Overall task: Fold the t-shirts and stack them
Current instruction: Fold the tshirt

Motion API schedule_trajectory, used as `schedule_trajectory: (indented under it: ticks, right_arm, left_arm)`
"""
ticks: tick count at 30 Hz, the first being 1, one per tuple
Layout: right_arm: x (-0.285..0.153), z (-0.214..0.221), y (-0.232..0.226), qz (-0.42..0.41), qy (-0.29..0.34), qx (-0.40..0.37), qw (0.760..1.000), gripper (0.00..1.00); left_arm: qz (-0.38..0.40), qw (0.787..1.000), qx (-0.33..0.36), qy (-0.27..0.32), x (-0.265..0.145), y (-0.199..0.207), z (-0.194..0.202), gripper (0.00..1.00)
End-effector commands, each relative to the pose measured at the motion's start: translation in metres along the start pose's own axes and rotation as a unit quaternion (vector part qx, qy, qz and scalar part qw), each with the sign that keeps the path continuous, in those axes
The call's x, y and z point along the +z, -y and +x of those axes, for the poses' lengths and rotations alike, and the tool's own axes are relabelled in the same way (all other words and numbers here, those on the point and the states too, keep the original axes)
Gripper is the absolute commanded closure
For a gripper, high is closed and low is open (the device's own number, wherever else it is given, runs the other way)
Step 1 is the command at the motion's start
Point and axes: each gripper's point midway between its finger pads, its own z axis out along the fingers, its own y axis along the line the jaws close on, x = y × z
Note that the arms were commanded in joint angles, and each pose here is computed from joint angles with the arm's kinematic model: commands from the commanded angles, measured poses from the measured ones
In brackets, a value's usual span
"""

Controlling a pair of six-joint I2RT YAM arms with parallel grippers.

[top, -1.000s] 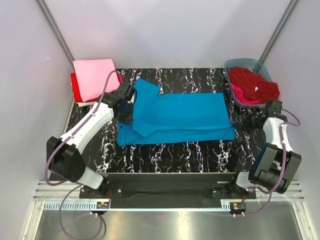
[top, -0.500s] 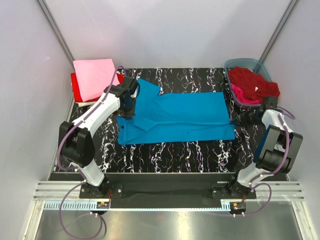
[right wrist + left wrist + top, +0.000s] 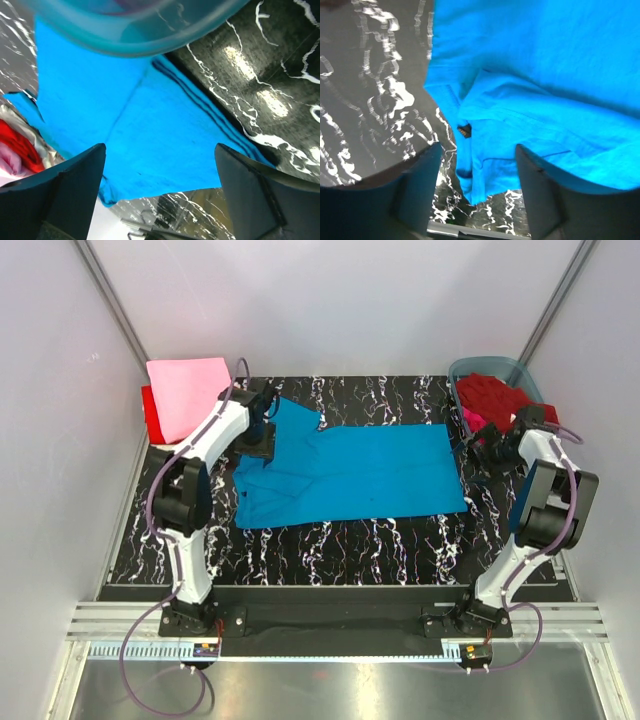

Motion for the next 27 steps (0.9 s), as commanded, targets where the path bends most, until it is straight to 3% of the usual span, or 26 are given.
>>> schedule_trajectory:
  ticks: [1, 4, 5, 7, 14, 22, 27]
  right_arm:
    - [-0.041, -0.013, -0.02, -0.005, 0.058, -0.035, 0.998, 0.02]
    - [-0.062, -0.005, -0.02, -0.009, 0.085, -0.046, 0.995, 0.02]
    - [-0.068, 0.003, -0.016, -0.011, 0.09, -0.049, 0.995, 0.02]
    - [-0.071, 0.013, -0.011, -0.015, 0.092, -0.051, 0.994, 0.02]
    - [-0.059, 0.064, 0.034, -0.013, 0.083, -0.052, 0.995, 0.07]
    - [-0.027, 0.074, 0.071, 0.031, 0.054, -0.052, 0.997, 0.16]
    - [-0.009, 0.074, 0.083, 0.042, 0.041, -0.038, 0.998, 0.21]
  left_arm:
    - [-0.009, 0.996, -0.041, 0.08, -0.062, -0.016, -0.025, 0.3]
    - [0.004, 0.991, -0.068, 0.116, -0.087, -0.023, -0.016, 0.28]
    - [0.009, 0.992, -0.077, 0.1, -0.078, -0.022, 0.003, 0.28]
    - [0.039, 0.987, -0.094, 0.124, -0.092, -0.022, 0.019, 0.27]
    - [0.149, 0.969, -0.168, 0.103, -0.05, 0.006, 0.112, 0.28]
    - [0.16, 0.961, -0.195, 0.112, -0.013, 0.009, 0.139, 0.24]
    - [0.124, 0.97, -0.19, 0.092, 0.016, 0.004, 0.143, 0.29]
